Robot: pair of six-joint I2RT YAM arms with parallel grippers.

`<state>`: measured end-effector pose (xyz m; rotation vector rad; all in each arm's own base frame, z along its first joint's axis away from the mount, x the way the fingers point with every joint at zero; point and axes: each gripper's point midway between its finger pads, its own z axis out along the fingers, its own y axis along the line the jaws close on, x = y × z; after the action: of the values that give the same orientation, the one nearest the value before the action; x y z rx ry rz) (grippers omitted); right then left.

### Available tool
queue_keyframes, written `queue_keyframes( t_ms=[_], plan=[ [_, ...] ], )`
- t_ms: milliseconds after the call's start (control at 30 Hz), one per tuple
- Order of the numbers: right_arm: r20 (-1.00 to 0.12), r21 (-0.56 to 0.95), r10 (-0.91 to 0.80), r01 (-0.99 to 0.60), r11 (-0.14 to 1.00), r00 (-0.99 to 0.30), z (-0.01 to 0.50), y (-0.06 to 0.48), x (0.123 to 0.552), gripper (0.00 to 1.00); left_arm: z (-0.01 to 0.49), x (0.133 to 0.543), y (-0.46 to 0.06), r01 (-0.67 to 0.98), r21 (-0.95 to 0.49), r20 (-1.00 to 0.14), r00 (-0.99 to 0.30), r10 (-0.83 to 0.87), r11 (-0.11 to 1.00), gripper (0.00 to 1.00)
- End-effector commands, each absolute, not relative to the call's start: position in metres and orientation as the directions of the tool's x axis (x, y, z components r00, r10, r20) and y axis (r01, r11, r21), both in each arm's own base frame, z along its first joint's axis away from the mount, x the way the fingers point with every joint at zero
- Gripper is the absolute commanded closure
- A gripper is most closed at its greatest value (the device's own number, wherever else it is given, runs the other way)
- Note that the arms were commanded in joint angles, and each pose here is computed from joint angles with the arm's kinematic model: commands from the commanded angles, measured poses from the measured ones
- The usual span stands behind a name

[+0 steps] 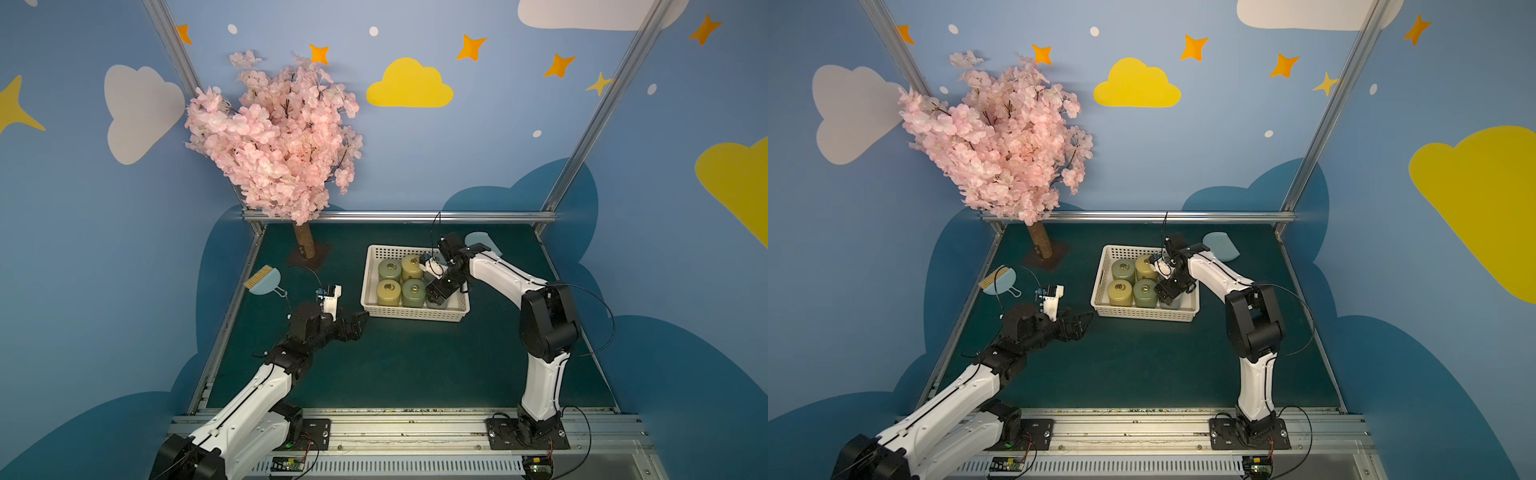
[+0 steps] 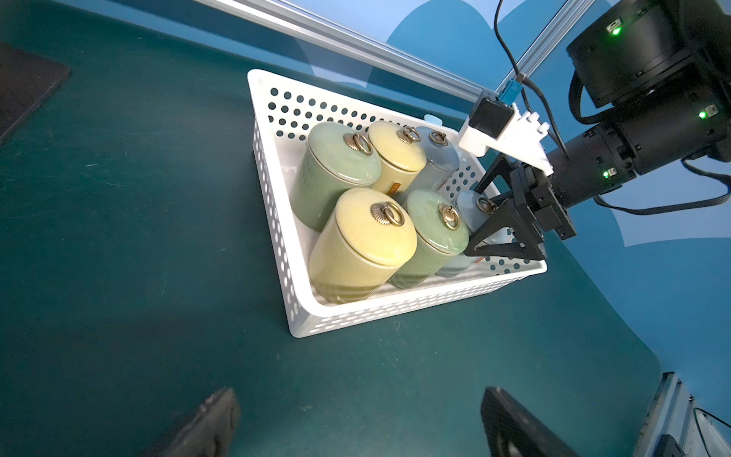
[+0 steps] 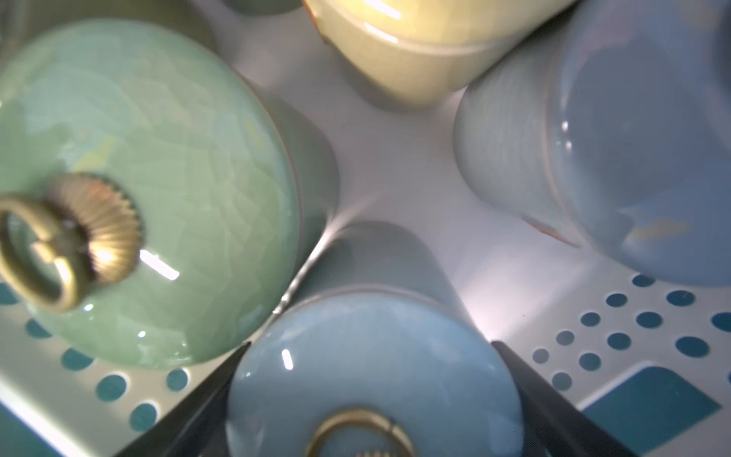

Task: Take the tea canister out of the basket
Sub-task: Pick up the tea canister from the basket.

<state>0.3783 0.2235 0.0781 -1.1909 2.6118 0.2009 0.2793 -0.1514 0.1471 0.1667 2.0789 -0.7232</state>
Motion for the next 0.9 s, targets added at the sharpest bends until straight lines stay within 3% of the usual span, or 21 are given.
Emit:
queue_keyframes(
  t_ms=[0,367,867],
  plan=[
    [-0.267,0.016,-0.725,-0.755,0.656,-0.635,0.076,0.223,0.377,0.14,0.147,0.280,-0.151,0.389,-0.415,-0.809,-0.571,-0.138,0.823,0.00],
    [-0.266,0.039,-0.720,-0.754,0.656,-0.641,0.079,0.226,0.374,0.37,0.147,0.280,-0.151,0.389,-0.415,-0.809,-0.571,-0.138,0.823,0.00],
    [-0.322,-0.005,-0.666,-0.703,0.711,-0.673,0.118,0.220,0.378,0.41,0.146,0.280,-0.151,0.386,-0.415,-0.808,-0.573,-0.139,0.824,0.00]
  ],
)
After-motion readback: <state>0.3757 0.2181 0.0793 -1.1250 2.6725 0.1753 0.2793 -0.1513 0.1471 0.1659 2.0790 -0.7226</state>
